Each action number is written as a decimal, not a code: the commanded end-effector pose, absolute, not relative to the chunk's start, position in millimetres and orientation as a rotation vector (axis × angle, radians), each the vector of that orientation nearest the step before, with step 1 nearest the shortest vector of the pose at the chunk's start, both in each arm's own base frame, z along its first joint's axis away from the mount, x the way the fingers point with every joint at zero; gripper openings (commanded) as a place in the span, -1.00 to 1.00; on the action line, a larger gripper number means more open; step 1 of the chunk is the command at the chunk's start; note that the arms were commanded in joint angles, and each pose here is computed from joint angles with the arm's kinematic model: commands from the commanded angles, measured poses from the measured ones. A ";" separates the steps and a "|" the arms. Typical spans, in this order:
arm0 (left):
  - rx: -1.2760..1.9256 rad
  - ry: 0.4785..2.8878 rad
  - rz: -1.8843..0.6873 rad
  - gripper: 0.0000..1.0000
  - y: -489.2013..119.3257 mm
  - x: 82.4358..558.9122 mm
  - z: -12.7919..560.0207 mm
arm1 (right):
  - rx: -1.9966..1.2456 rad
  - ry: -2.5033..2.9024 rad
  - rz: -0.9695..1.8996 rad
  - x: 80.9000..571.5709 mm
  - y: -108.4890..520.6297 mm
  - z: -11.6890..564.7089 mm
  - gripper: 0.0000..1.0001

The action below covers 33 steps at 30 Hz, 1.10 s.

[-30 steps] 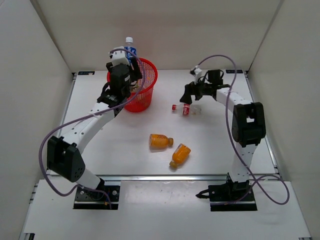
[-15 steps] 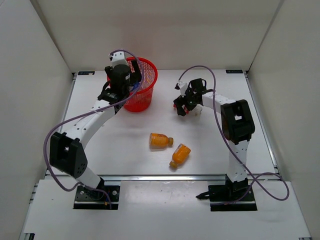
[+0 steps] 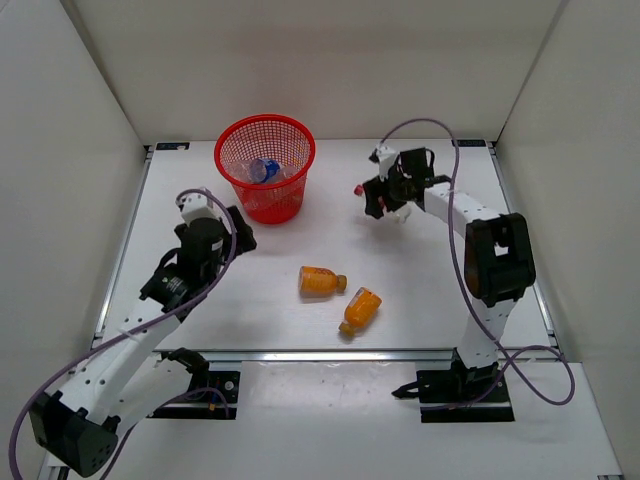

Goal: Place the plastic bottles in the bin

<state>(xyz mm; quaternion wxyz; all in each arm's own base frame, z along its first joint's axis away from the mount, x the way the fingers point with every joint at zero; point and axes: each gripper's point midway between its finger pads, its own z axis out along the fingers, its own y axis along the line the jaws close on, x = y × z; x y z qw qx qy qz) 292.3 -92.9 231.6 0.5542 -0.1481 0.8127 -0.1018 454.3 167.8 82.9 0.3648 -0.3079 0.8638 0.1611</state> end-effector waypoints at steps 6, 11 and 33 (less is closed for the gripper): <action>-0.367 2.169 -0.317 0.97 -99.2 250.3 160.7 | -0.705 1.693 0.627 492.0 294.0 350.4 -0.45; -0.340 2.214 -0.327 0.97 -100.8 245.5 149.7 | -0.730 1.618 0.791 503.8 371.2 364.9 -0.40; 0.753 2.269 -0.397 0.97 -220.1 243.4 166.0 | -0.704 1.668 1.152 459.8 320.2 420.0 0.98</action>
